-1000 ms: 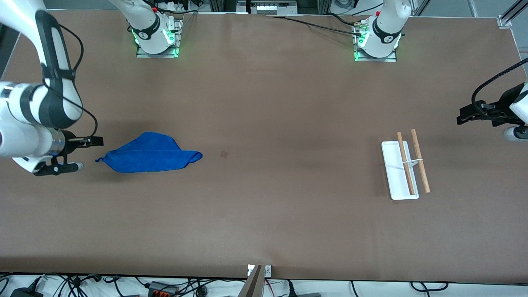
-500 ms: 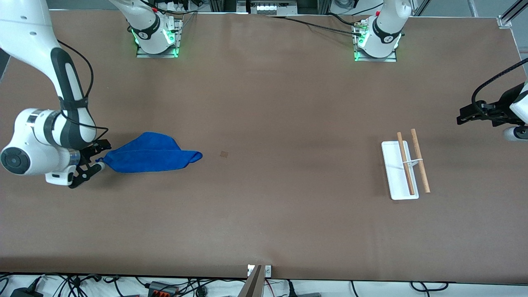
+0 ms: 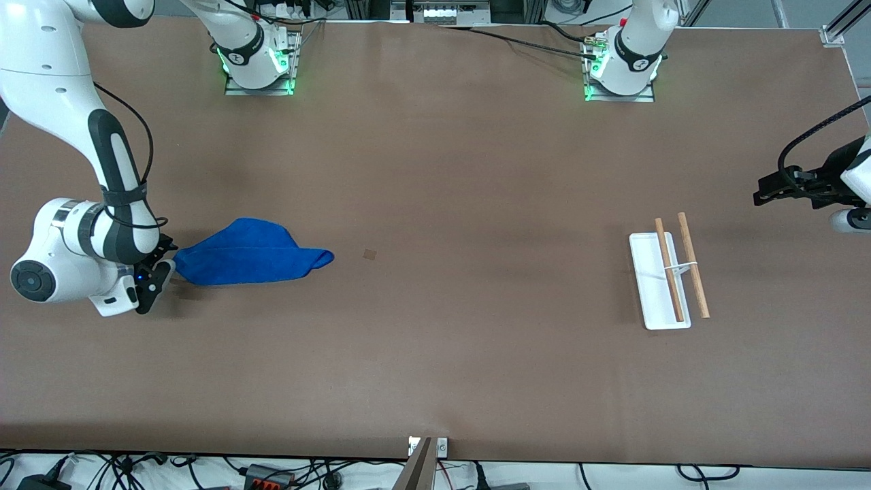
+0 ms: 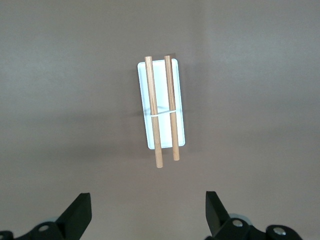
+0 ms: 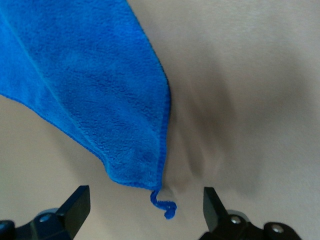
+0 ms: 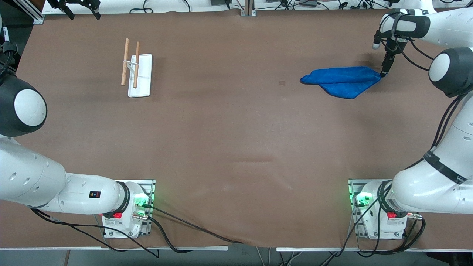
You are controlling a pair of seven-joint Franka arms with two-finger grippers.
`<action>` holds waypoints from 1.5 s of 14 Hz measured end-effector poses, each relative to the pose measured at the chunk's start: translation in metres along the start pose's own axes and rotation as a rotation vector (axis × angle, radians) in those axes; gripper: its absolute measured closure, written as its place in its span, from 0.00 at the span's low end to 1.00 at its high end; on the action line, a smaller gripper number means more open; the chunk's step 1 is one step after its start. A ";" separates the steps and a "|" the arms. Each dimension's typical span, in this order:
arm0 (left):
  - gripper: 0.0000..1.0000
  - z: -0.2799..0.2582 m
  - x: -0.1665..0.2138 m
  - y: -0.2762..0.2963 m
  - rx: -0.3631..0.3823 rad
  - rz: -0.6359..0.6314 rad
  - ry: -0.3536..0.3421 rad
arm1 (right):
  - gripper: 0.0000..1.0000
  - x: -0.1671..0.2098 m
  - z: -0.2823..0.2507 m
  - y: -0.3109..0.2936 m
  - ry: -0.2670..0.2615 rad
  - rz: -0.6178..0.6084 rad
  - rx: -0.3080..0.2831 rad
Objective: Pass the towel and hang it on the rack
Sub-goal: 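Reach the right gripper down to the corner of the blue towel, then close the right gripper on the towel corner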
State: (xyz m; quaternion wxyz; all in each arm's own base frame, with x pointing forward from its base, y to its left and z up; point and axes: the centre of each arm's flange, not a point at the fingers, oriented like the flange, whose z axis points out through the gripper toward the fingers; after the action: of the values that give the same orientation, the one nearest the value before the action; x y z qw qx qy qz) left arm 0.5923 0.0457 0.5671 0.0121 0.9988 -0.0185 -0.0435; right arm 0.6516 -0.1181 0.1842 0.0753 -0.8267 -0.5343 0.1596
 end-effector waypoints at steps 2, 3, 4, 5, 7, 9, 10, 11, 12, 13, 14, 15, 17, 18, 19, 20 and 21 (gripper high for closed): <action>0.00 0.000 0.000 0.000 0.000 0.000 0.000 | 0.00 0.004 0.001 -0.001 0.004 -0.090 0.003; 0.00 0.000 0.000 0.000 0.000 0.000 0.000 | 0.01 0.008 0.001 -0.002 0.008 -0.144 0.003; 0.00 0.000 0.000 0.000 0.000 0.000 0.000 | 0.04 0.012 0.001 -0.003 0.012 -0.209 0.003; 0.00 0.000 0.000 0.000 0.000 0.000 0.000 | 0.11 0.015 0.001 -0.004 0.016 -0.274 0.003; 0.00 0.000 0.000 0.000 0.000 0.000 -0.001 | 0.19 0.016 -0.001 -0.003 0.024 -0.383 -0.009; 0.00 0.000 0.000 0.000 0.000 0.000 -0.002 | 0.22 0.016 -0.004 -0.002 0.030 -0.428 -0.058; 0.00 0.000 0.000 0.000 0.000 0.000 -0.002 | 0.22 0.015 -0.003 -0.005 0.033 -0.435 -0.085; 0.00 0.000 0.000 0.000 0.000 0.000 -0.002 | 0.22 0.014 0.000 -0.010 0.037 -0.440 -0.112; 0.00 0.000 0.000 0.000 0.000 0.000 -0.003 | 0.22 0.013 0.004 -0.016 0.040 -0.446 -0.136; 0.00 0.000 0.000 0.000 0.000 0.000 -0.003 | 0.22 0.012 0.009 -0.022 0.043 -0.457 -0.158; 0.00 0.000 0.000 0.000 0.000 0.000 -0.003 | 0.22 0.011 0.012 -0.029 0.045 -0.468 -0.170; 0.00 0.000 0.000 0.000 0.000 0.000 -0.003 | 0.21 0.010 0.015 -0.034 0.045 -0.481 -0.172; 0.00 0.000 0.000 0.000 -0.001 0.000 -0.004 | 0.21 0.008 0.014 -0.038 0.043 -0.511 -0.175; 0.00 0.001 -0.001 0.000 -0.001 0.000 -0.007 | 0.21 0.008 0.014 -0.039 0.043 -0.515 -0.175; 0.00 0.001 -0.001 0.000 -0.001 0.000 -0.009 | 0.21 0.008 0.015 -0.039 0.043 -0.516 -0.173; 0.00 0.001 -0.001 0.000 -0.001 0.000 -0.011 | 0.21 0.007 0.016 -0.040 0.043 -0.518 -0.170; 0.00 0.001 -0.001 0.000 -0.002 0.000 -0.012 | 0.21 0.007 0.018 -0.041 0.043 -0.521 -0.167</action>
State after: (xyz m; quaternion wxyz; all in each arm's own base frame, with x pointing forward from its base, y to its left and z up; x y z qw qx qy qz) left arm 0.5910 0.0454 0.5662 0.0128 0.9985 -0.0186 -0.0495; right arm 0.6133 -0.0953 0.1780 0.0564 -0.6678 -0.7386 0.0727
